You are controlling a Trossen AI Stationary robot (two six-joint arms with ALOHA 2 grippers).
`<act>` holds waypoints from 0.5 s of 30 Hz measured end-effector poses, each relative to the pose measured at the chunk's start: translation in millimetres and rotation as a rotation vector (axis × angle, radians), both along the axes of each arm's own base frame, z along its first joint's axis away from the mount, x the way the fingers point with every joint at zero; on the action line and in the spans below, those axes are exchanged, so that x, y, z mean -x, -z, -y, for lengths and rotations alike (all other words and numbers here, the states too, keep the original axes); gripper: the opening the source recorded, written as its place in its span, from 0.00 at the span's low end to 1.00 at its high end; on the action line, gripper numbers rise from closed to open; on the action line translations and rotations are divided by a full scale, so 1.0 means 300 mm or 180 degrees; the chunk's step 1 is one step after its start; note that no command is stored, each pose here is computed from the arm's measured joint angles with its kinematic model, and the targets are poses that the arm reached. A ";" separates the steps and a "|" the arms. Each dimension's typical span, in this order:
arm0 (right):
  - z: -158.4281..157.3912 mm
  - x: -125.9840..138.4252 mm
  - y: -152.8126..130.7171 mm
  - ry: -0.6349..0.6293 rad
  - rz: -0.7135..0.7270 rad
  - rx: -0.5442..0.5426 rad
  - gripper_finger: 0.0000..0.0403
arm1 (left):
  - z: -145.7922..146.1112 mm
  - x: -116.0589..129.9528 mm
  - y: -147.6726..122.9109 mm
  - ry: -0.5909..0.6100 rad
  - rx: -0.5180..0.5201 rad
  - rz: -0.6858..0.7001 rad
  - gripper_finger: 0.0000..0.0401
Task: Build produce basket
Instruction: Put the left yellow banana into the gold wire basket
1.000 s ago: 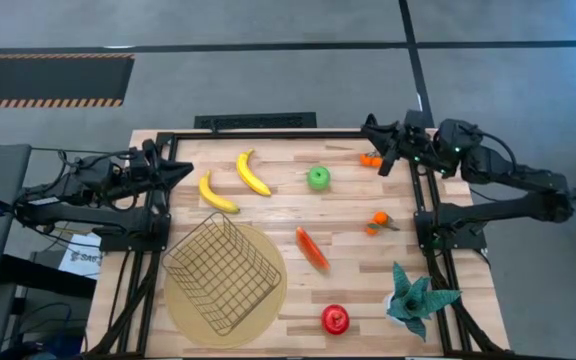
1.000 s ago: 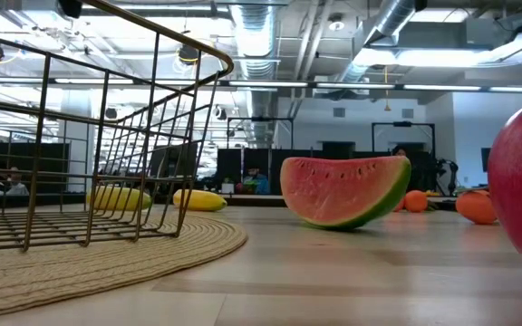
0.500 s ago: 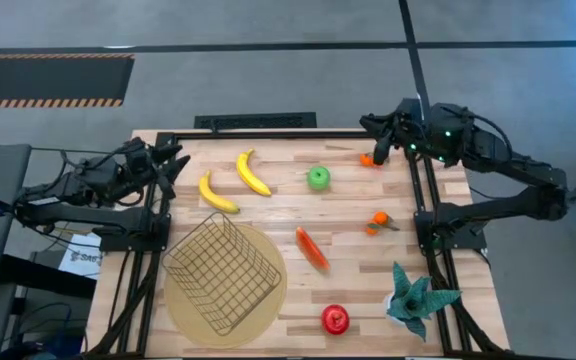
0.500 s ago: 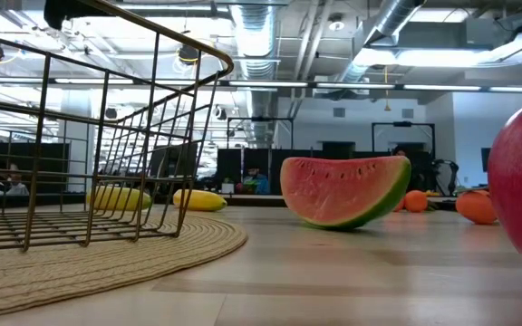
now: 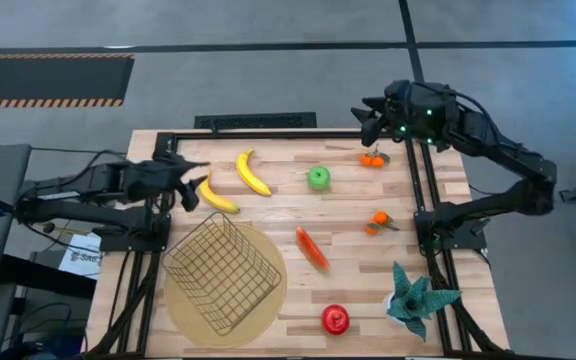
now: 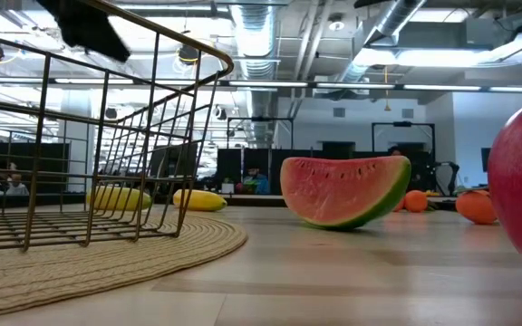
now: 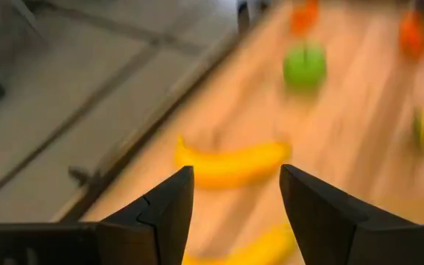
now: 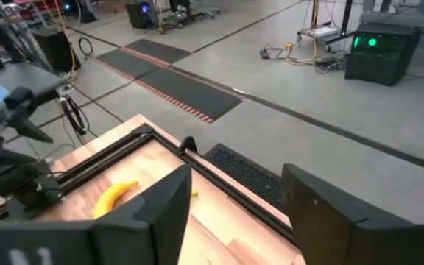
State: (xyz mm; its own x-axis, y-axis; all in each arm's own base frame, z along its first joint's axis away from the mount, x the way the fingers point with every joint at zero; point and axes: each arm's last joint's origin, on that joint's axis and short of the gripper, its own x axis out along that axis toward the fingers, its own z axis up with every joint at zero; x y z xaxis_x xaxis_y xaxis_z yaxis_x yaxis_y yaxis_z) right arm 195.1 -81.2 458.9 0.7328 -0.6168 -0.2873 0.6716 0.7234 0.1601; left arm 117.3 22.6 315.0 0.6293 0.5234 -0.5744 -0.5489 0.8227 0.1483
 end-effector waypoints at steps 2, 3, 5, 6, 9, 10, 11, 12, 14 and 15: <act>-0.006 0.007 -0.021 -0.0023 -0.0043 -0.0017 0.61 | -0.004 -0.021 -0.003 0.0090 0.0133 -0.0372 0.48; -0.012 0.012 -0.034 -0.0047 -0.0034 -0.0017 0.61 | -0.007 -0.033 -0.006 0.0127 0.0202 -0.0552 0.48; -0.024 0.024 -0.052 -0.0124 -0.0049 -0.0039 0.61 | -0.014 -0.054 -0.012 0.0204 0.0320 -0.0926 0.48; -0.028 0.030 -0.062 -0.0139 -0.0046 -0.0028 0.60 | -0.019 -0.067 -0.020 0.0239 0.0358 -0.1070 0.48; -0.049 0.044 -0.084 -0.0247 -0.0034 -0.0006 0.60 | -0.041 -0.105 -0.023 0.0345 0.0406 -0.1634 0.48; -0.055 0.049 -0.091 -0.0290 -0.0031 0.0003 0.60 | -0.052 -0.118 -0.020 0.0370 0.0414 -0.1830 0.48; -0.060 0.054 -0.099 -0.0335 -0.0018 0.0030 0.60 | -0.065 -0.133 -0.016 0.0394 0.0419 -0.2009 0.48; -0.066 0.056 -0.107 -0.0379 -0.0003 0.0059 0.60 | -0.078 -0.146 -0.010 0.0434 0.0427 -0.2198 0.48; -0.077 0.062 -0.119 -0.0474 -0.0001 0.0071 0.60 | -0.105 -0.172 0.009 0.0528 0.0454 -0.2528 0.48; -0.082 0.065 -0.124 -0.0522 -0.0002 0.0061 0.60 | -0.118 -0.188 0.021 0.0597 0.0484 -0.2643 0.48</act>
